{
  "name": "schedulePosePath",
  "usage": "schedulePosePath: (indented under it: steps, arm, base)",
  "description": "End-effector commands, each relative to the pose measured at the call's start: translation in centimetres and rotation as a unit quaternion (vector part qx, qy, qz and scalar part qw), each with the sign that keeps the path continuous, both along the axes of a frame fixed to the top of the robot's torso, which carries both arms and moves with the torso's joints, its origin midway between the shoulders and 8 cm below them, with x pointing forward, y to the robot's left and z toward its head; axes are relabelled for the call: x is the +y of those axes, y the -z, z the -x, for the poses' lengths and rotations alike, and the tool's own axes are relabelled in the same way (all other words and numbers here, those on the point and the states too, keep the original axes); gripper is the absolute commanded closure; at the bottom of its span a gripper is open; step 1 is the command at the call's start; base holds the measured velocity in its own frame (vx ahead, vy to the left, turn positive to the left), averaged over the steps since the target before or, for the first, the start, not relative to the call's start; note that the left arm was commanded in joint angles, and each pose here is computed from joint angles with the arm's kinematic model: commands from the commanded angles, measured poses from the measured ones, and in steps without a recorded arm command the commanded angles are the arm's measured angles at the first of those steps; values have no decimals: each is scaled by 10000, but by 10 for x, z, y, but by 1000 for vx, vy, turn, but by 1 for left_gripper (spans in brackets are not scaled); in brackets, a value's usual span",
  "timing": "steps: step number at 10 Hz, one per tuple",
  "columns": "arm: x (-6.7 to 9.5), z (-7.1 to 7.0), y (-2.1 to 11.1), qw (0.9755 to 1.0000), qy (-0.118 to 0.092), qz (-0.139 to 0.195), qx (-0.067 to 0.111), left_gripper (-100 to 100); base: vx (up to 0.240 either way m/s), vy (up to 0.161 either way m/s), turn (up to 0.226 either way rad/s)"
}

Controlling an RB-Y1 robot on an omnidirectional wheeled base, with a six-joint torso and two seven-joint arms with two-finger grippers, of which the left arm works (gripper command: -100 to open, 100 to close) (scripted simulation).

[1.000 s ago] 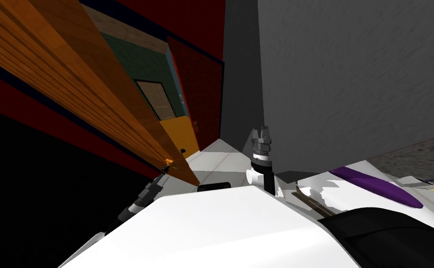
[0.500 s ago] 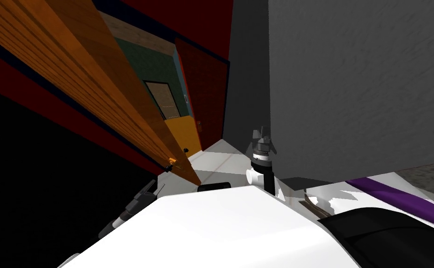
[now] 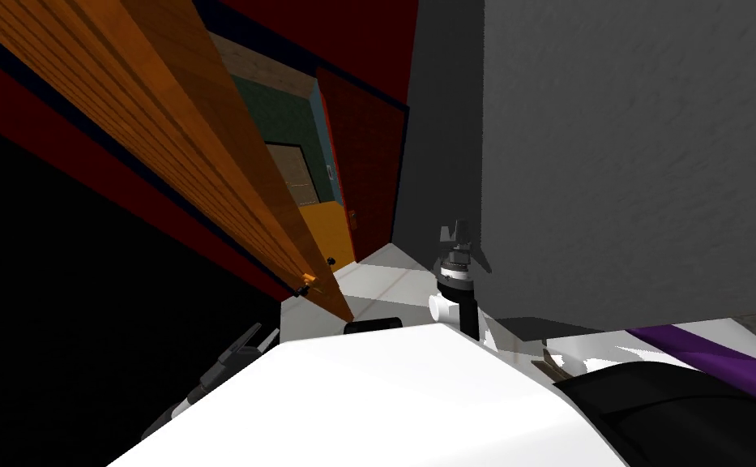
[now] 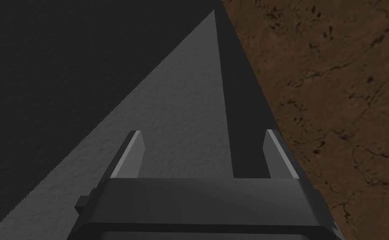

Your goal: Pull the door open

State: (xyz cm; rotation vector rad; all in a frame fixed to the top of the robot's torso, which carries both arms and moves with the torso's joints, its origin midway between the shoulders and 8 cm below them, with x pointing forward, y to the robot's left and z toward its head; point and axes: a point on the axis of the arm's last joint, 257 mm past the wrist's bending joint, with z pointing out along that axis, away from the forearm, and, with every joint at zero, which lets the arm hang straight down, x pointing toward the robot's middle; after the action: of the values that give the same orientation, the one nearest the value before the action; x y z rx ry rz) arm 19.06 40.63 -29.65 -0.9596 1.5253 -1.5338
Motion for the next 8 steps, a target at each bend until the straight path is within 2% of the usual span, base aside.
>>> schedulePosePath:
  steps: [1,3,5,6,7,8]
  arm:
    - [7,-10,0,9999,-113,8,-15,-100]
    - [16,-18,0,9997,-245,4,-11,-100]
    - [29,-29,0,9991,-419,1,-1,-100]
    - [24,-26,-1,9993,-361,1,-9,-100]
    - [24,-26,-1,9993,-361,1,-9,100]
    - [24,-26,-1,9993,-361,1,-9,100]
  base:
    - [11,-99,-231]
    - [65,-179,-122]
    - [156,-110,-181]
    - [87,-38,-30]
    - [-13,1,30]
    - [-33,6,-9]
